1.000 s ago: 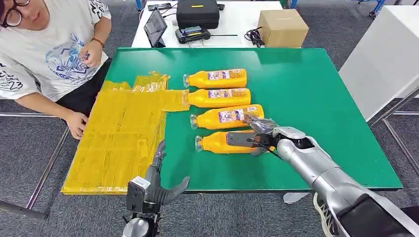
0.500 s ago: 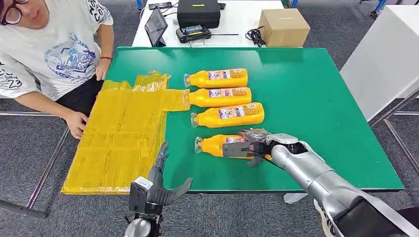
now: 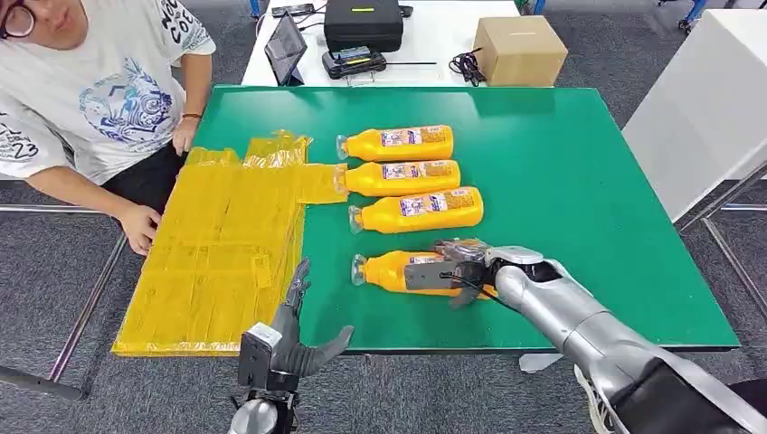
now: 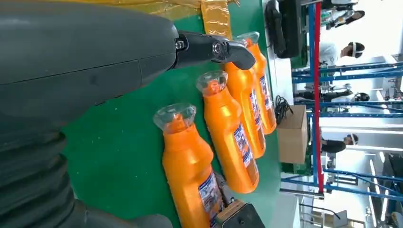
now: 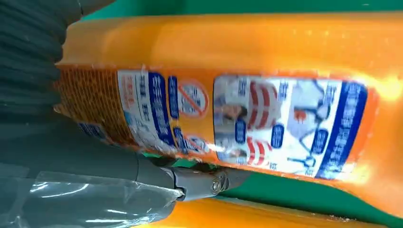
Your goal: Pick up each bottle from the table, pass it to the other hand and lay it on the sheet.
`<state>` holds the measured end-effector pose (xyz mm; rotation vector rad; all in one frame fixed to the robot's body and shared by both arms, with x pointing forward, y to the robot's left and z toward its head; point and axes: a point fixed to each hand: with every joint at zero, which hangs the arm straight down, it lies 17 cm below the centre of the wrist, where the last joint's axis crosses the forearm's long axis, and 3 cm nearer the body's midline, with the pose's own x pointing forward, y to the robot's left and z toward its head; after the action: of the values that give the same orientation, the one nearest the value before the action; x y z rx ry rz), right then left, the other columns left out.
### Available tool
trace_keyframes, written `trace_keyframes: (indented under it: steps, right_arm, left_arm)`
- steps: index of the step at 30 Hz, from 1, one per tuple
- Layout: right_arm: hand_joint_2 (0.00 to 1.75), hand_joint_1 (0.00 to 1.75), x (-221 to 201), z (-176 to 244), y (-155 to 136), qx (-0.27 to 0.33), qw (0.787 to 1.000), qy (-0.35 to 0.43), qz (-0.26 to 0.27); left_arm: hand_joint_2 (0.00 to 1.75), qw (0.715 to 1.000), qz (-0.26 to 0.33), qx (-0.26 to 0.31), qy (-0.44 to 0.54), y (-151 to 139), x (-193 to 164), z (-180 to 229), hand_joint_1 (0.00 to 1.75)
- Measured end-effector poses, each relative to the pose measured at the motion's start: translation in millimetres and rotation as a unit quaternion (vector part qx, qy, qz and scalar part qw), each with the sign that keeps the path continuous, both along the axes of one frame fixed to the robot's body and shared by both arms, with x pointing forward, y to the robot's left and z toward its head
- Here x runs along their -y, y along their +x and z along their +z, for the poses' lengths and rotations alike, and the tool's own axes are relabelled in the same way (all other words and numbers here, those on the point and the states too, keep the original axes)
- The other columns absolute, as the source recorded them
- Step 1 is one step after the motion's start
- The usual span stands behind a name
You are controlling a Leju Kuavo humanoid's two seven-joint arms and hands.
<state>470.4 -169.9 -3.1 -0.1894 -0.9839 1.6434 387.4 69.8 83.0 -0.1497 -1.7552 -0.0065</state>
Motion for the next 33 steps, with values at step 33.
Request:
trace_keyframes:
  steps: [33]
  right_arm:
    - [1.75,1.75,-120,151,-55,0.272,0.847,0.449,-0.080]
  left_arm:
    - [1.75,1.000,0.011,0.003,-0.018,-5,-3,11,0.00]
